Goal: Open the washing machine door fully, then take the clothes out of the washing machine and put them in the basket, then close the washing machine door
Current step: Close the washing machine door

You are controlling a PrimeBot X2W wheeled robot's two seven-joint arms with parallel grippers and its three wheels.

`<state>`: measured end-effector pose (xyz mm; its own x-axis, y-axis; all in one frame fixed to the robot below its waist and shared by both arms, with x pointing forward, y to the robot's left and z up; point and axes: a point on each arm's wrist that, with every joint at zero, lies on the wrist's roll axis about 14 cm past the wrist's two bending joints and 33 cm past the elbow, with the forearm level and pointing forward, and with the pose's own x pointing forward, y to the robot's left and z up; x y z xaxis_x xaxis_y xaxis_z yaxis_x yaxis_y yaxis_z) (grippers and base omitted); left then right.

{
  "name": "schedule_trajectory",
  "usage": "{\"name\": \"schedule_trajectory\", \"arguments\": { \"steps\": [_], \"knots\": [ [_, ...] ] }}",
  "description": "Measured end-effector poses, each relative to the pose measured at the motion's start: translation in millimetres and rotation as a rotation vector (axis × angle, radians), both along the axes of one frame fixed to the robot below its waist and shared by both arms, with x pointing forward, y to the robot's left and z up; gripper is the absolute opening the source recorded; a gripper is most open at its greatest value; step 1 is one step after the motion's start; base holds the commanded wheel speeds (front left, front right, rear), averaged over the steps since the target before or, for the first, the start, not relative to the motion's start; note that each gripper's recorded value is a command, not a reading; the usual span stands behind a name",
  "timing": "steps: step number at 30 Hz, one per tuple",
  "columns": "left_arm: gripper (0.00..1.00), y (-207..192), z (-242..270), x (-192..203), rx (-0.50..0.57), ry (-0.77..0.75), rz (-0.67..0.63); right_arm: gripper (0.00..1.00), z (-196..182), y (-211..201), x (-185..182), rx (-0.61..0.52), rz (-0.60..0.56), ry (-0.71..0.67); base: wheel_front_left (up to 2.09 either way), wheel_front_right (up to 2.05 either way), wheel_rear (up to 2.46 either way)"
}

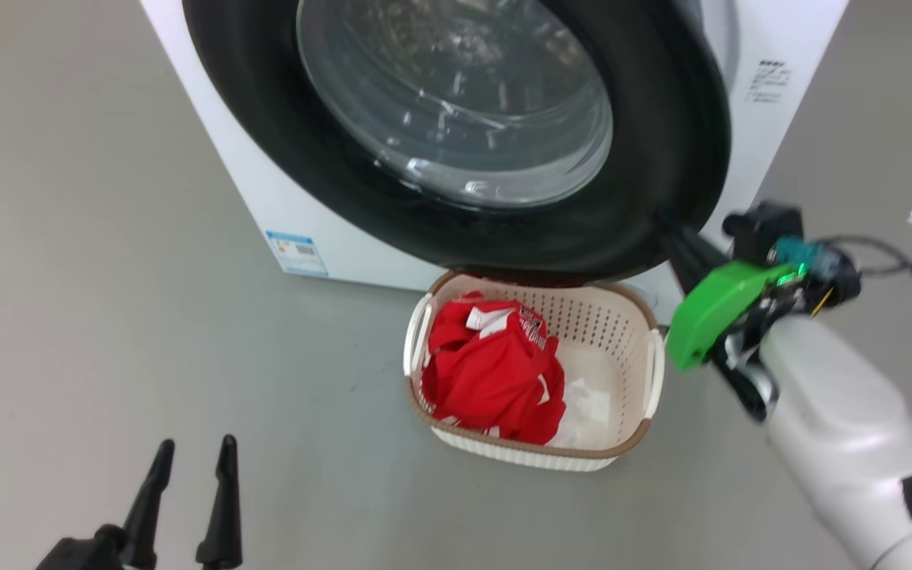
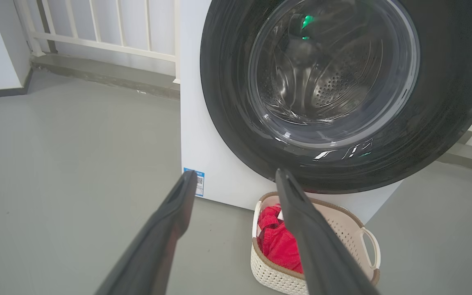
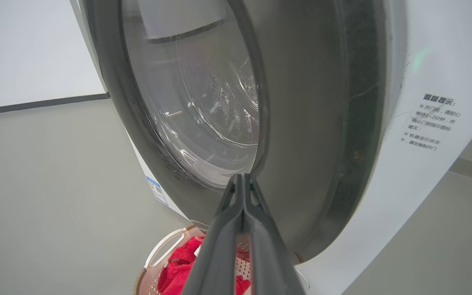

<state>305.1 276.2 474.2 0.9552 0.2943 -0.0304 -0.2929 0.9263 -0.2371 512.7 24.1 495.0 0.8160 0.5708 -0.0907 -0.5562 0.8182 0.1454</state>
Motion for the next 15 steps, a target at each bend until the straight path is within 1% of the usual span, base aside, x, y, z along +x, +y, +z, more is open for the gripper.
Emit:
{"name": "schedule_trajectory", "arguments": {
  "steps": [5, 15],
  "knots": [
    [1.00, -1, -4, 8, 0.004, 0.019, -0.006, 0.00, 5, 6, 24, -0.011, 0.007, -0.012, 0.00, 0.00, 0.00],
    [1.00, 1, -12, 18, 0.000, 0.049, -0.001, 0.00, 8, 12, 60, -0.027, 0.016, -0.028, 0.00, 0.00, 0.00]
  ]
}}
